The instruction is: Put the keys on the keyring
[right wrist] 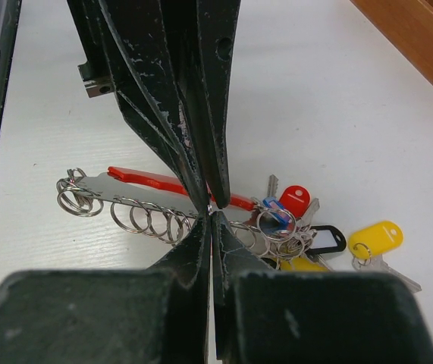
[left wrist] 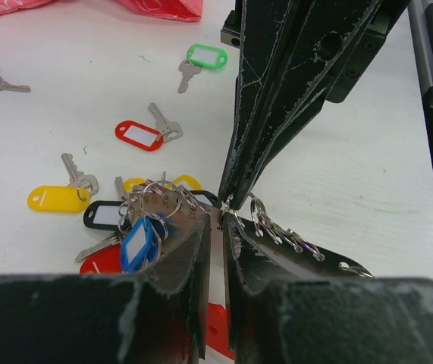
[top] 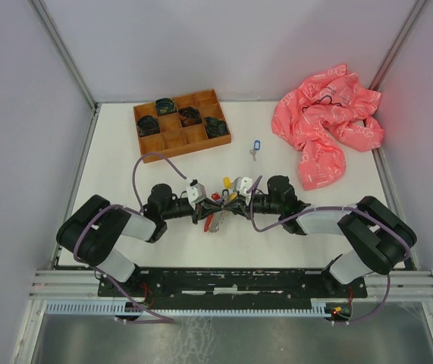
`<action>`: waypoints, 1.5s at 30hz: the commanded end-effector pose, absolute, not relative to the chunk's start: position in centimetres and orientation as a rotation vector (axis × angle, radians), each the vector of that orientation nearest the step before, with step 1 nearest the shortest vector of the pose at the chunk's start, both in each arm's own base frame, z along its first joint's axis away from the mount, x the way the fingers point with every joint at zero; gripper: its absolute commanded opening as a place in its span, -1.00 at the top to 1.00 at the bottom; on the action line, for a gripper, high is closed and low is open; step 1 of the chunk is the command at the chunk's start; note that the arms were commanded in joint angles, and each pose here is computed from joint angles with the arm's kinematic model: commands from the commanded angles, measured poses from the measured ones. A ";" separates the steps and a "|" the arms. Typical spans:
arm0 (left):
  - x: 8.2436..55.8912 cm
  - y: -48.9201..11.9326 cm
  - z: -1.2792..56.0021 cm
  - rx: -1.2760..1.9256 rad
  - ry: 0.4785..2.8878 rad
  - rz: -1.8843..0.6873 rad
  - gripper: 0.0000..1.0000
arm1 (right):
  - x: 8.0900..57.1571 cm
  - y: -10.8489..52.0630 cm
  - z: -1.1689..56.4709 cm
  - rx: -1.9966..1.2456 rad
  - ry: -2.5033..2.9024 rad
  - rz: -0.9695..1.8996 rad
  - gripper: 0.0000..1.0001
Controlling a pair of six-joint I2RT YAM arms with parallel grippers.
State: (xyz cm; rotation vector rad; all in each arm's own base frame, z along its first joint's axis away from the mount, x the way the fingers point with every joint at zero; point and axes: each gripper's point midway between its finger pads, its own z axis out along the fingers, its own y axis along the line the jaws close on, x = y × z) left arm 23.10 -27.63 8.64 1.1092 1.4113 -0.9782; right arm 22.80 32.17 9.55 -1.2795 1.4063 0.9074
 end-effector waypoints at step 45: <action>26.6 -24.4 11.3 0.955 1.714 -0.531 0.95 | 26.1 22.1 12.5 -0.423 2.200 0.597 -0.66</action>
